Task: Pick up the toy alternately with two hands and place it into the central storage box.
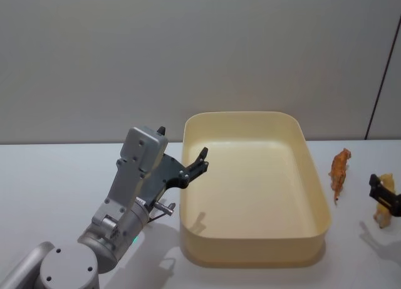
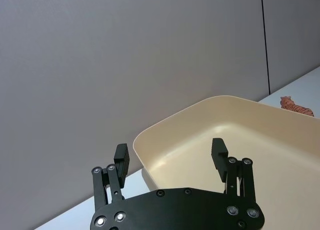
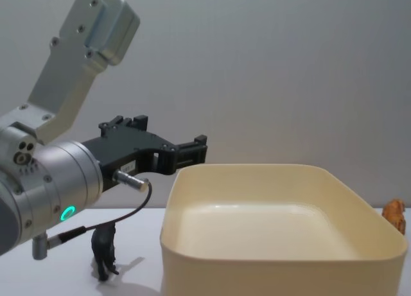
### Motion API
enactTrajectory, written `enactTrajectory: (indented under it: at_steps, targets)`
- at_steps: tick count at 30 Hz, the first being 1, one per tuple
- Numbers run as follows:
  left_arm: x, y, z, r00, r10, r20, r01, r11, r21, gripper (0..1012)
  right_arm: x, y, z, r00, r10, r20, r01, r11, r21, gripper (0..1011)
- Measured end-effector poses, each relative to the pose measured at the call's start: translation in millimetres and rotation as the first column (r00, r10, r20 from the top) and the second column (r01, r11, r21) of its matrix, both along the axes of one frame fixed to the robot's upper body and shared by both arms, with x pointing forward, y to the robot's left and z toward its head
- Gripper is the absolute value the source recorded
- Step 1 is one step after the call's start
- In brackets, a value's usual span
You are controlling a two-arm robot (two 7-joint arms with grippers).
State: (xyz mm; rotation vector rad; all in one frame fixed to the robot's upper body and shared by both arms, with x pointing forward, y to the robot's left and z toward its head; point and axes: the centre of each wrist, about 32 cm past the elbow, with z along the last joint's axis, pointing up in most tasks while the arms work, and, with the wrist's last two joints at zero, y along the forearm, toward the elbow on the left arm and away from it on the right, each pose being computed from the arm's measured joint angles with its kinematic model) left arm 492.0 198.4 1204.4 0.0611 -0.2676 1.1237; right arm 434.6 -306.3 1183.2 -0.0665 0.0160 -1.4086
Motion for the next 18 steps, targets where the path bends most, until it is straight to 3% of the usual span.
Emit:
enactTrajectory:
  at_steps: [10,18]
  targets:
    - [0.0,0.0,0.0,1.0,0.0,0.0,0.0,1.0,0.0,1001,13.8,4.3,-14.1,0.995,0.018,-0.094,-0.021,0.999,-0.03,1001]
    - [0.0,0.0,0.0,1.0,0.0,0.0,0.0,1.0,0.0,1001,19.5,6.7,-26.2,0.991,-0.033,-0.132,0.024,0.997,-0.069,1001]
